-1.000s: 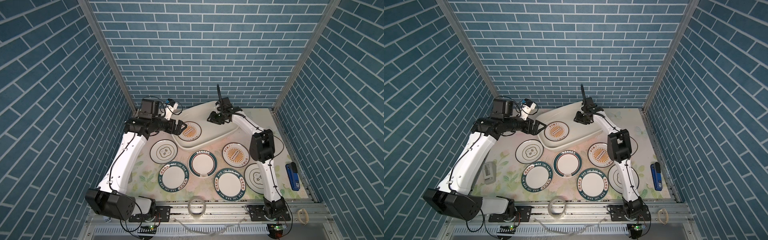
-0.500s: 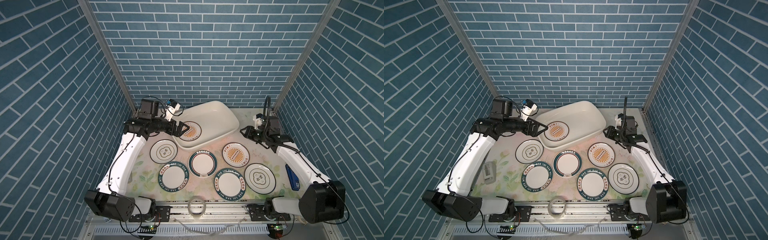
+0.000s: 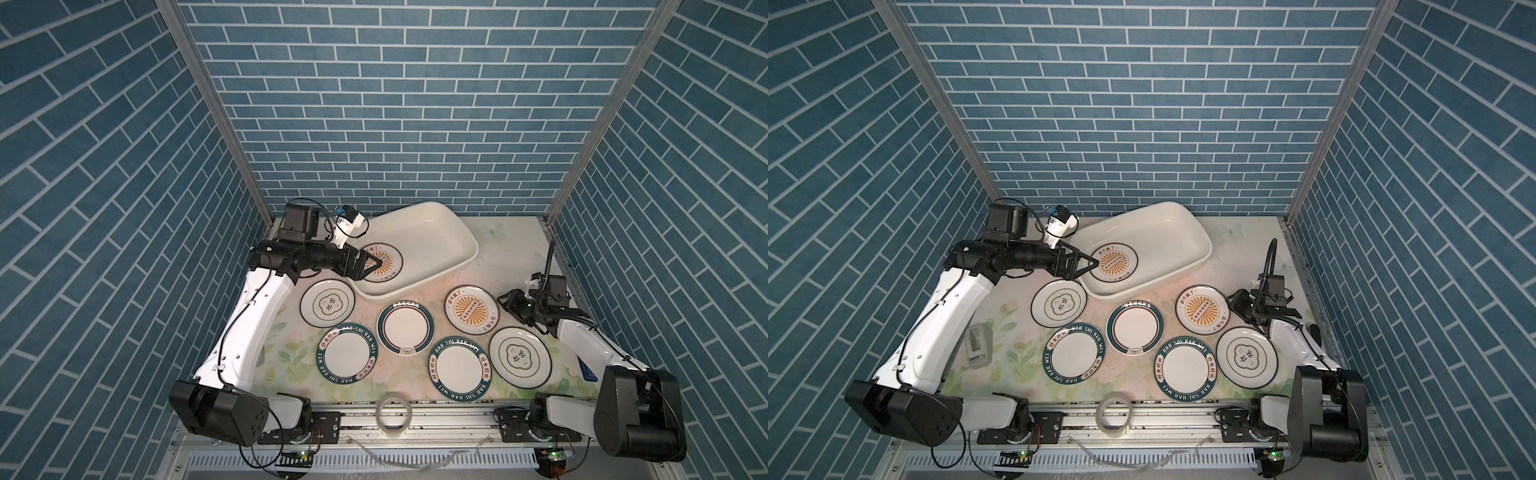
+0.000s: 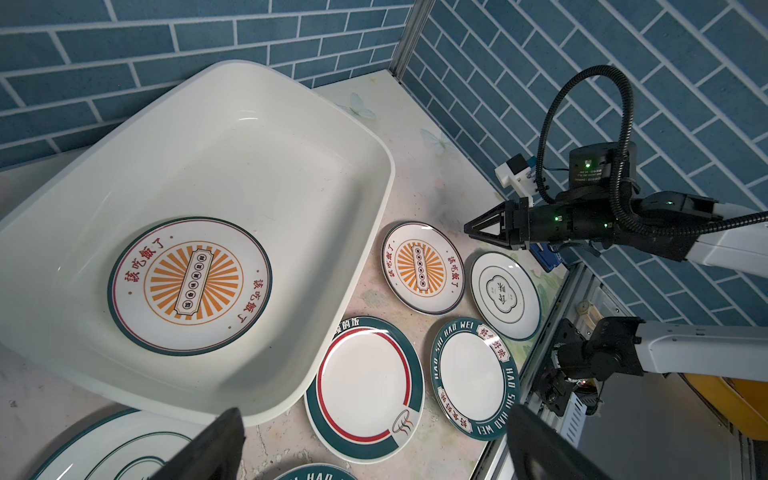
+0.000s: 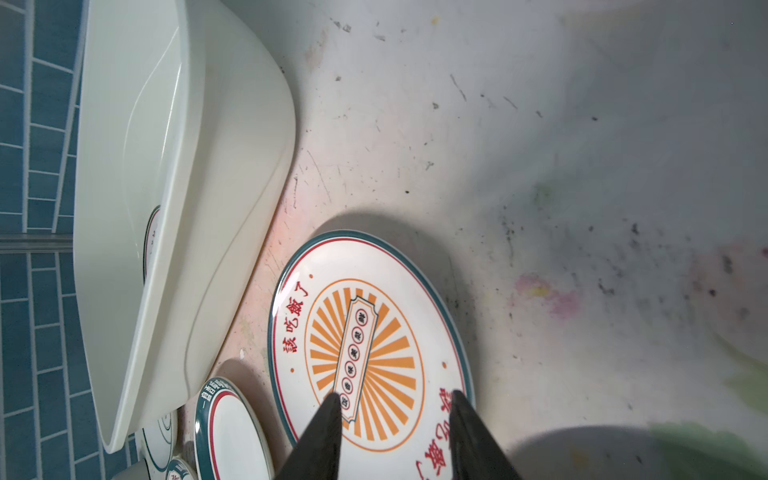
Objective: Place the plates into the plastic bin on the countertop
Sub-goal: 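Move the right gripper down onto the next orange sunburst plate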
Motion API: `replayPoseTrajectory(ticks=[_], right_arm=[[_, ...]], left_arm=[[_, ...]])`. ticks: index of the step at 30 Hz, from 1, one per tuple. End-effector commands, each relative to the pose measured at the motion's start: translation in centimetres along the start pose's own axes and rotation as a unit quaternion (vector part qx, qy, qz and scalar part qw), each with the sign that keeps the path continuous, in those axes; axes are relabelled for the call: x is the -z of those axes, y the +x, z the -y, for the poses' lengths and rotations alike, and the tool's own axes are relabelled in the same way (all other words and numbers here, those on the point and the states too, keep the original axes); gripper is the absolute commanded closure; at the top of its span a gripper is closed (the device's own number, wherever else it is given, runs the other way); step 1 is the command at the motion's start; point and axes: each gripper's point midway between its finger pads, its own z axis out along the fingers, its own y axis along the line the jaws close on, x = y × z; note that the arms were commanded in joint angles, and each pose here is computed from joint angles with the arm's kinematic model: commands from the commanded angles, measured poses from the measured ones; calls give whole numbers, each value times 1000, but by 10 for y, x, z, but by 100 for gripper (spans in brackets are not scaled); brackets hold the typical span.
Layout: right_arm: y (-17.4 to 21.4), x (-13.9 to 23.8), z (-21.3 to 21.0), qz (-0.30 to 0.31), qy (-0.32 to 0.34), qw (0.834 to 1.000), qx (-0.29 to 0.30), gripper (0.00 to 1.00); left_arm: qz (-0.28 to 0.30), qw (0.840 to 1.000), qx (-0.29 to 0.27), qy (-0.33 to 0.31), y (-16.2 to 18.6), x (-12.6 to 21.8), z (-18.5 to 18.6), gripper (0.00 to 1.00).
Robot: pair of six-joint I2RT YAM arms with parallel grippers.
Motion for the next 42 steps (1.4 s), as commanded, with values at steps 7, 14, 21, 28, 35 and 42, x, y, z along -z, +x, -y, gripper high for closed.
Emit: replayPoseTrajectory(ticks=[7,14,21,28,35,42], right_arm=[[-1,-12,2,-18,-50,998,-24,58],[1,-23,11,-45,-49,997,-24,61],[5,-30,13,-66,-62,996,-14,63],[5,-37,15,-78,-66,995,-8,67],[5,-42,17,-84,-68,994,-2,71],[3,-41,26,-80,-46,996,4,73]], left_arm=[[2,1000,-14,18,7,2,9,0],[4,1000,-12,26,6,2,12,0],[4,999,-10,30,7,3,14,1],[4,999,-8,38,7,1,15,0],[6,999,-11,37,5,2,16,0],[6,999,-10,36,3,2,15,0]])
